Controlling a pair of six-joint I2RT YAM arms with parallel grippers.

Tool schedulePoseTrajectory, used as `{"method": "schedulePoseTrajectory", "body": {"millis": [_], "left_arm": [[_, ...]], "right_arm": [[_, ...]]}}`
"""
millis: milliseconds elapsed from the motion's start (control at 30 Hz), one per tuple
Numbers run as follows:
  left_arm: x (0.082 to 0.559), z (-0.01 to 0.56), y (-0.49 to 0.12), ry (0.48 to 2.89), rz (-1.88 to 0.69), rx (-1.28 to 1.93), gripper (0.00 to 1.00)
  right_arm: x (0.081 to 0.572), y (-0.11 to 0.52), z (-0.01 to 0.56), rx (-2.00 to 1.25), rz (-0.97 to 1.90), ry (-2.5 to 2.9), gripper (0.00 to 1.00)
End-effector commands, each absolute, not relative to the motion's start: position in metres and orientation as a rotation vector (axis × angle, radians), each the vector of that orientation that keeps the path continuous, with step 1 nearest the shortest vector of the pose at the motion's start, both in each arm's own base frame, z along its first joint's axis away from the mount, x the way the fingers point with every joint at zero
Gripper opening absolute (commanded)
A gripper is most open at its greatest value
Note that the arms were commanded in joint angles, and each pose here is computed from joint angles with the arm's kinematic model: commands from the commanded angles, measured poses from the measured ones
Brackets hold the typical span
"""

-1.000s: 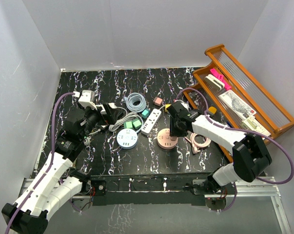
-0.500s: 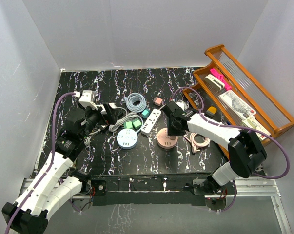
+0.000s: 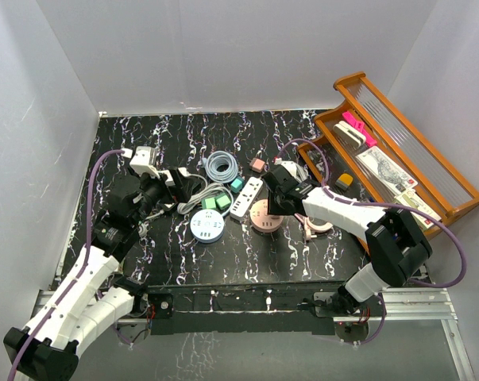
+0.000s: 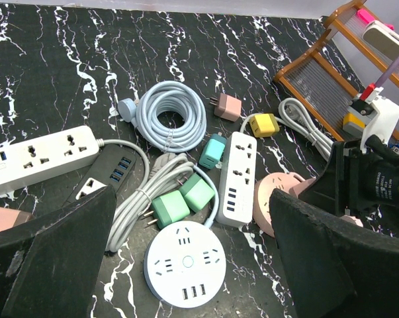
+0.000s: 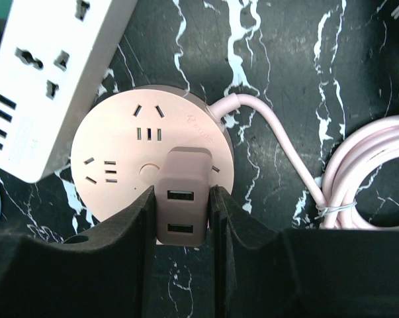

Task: Insert the plug

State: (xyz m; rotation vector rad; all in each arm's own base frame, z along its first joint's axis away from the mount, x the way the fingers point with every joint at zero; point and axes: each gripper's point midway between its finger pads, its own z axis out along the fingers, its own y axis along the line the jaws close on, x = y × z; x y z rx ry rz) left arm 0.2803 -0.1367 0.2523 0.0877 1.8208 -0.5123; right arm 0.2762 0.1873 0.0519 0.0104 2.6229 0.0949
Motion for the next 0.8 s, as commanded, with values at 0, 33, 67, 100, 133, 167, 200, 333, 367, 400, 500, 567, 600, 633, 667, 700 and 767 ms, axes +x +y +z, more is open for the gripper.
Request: {"method": "schedulePoseTrajectory", "body": {"millis": [0, 33, 67, 100, 133, 167, 200, 333, 367, 400, 500, 567, 600, 633, 667, 700, 767], "left_arm": [[0.282, 0.255, -0.137, 1.808, -0.507, 0.101, 0.98], [0.283, 0.254, -0.137, 1.811, -0.507, 0.102, 0.98], [0.283, 0.254, -0.137, 1.813, -0.507, 0.103, 0.98], [0.283, 0.253, -0.138, 1.817, -0.506, 0.103, 0.98], [0.283, 0.253, -0.137, 1.818, -0.505, 0.102, 0.98], [0.284, 0.253, -0.138, 1.821, -0.506, 0.103, 0.98], [0.284, 0.252, -0.138, 1.822, -0.506, 0.104, 0.98], [0.284, 0.251, -0.139, 1.826, -0.508, 0.105, 0.98], [0.284, 0.251, -0.139, 1.825, -0.51, 0.103, 0.98], [0.284, 0.251, -0.139, 1.826, -0.51, 0.103, 0.98], [0.284, 0.25, -0.14, 1.828, -0.515, 0.106, 0.98], [0.285, 0.249, -0.141, 1.831, -0.519, 0.106, 0.98], [0.285, 0.249, -0.142, 1.833, -0.521, 0.109, 0.98], [0.285, 0.247, -0.143, 1.839, -0.525, 0.114, 0.98], [0.285, 0.246, -0.144, 1.842, -0.53, 0.119, 0.98], [0.286, 0.245, -0.146, 1.849, -0.534, 0.124, 0.98], [0.286, 0.241, -0.148, 1.863, -0.541, 0.135, 0.98]], "right_arm": [[0.203, 0.137, -0.032, -0.032, -0.214, 2.95, 0.0], [0.205, 0.137, -0.029, -0.031, -0.229, 2.946, 0.0], [0.208, 0.137, -0.025, -0.034, -0.242, 2.939, 0.0], [0.211, 0.137, -0.02, -0.036, -0.249, 2.931, 0.0], [0.215, 0.138, -0.013, -0.04, -0.25, 2.921, 0.0], [0.219, 0.141, -0.006, -0.043, -0.242, 2.908, 0.0], [0.224, 0.144, 0.002, -0.048, -0.229, 2.896, 0.0], [0.222, 0.142, 0.029, -0.065, -0.223, 2.89, 0.0], [0.22, 0.141, 0.036, -0.066, -0.217, 2.889, 0.0], [0.217, 0.139, 0.04, -0.072, -0.213, 2.893, 0.0], [0.208, 0.135, 0.05, -0.075, -0.201, 2.901, 0.0], [0.205, 0.135, 0.052, -0.073, -0.187, 2.903, 0.0], [0.205, 0.135, 0.052, -0.073, -0.18, 2.902, 0.01], [0.205, 0.137, 0.052, -0.073, -0.173, 2.903, 0.07], [0.207, 0.138, 0.052, -0.072, -0.164, 2.897, 0.16], [0.21, 0.14, 0.053, -0.068, -0.157, 2.892, 0.25], [0.22, 0.146, 0.061, -0.056, -0.131, 2.853, 0.37]]}}
